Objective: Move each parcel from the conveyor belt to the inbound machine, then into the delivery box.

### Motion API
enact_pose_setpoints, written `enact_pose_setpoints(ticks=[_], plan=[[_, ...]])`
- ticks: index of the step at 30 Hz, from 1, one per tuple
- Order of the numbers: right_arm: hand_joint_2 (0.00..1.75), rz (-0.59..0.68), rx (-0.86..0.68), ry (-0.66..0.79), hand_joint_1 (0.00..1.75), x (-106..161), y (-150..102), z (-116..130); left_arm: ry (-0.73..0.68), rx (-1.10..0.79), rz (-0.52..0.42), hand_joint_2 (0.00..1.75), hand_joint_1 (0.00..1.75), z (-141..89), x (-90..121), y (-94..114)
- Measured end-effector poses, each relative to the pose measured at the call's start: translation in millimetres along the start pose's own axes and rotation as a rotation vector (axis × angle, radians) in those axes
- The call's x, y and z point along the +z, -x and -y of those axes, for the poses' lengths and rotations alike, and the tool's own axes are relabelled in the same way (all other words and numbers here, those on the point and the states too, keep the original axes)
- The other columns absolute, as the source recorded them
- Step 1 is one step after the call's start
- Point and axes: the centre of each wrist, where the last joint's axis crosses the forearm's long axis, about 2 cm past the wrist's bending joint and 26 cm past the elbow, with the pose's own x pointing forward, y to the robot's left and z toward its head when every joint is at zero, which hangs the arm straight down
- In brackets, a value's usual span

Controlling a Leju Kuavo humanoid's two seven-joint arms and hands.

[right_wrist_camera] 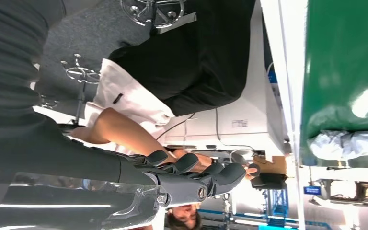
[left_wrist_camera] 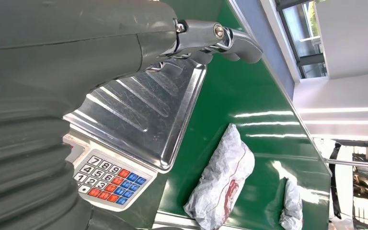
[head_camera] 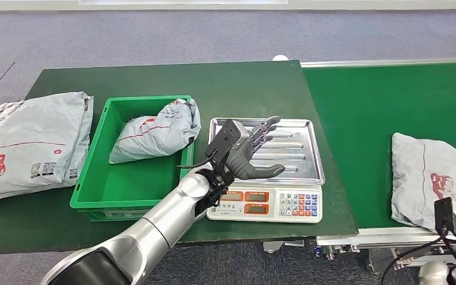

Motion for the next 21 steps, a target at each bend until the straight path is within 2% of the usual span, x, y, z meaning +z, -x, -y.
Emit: enact_pose_setpoints(ticks=[5, 9, 14, 21], plan=[[1.75, 0.035, -0.01, 0.008, 0.0, -10, -18, 0, -0.009, -0.018, -0.003, 1.75, 0.0, -5, 1, 0], [1.75, 0.072, -0.047, 0.033, 0.0, -17, -53, 3, -0.025, -0.041, 0.0, 1.75, 0.0, -12, 4, 0], [1.75, 0.142, -0.061, 0.026, 0.0, -13, -97, 8, -0.059, -0.043, 0.012, 1.75, 0.0, -18, 9, 2], [1.75, 0.21, -0.056, -0.006, 0.0, -8, -122, 10, -0.088, -0.046, 0.02, 1.75, 0.0, -24, 13, 3]])
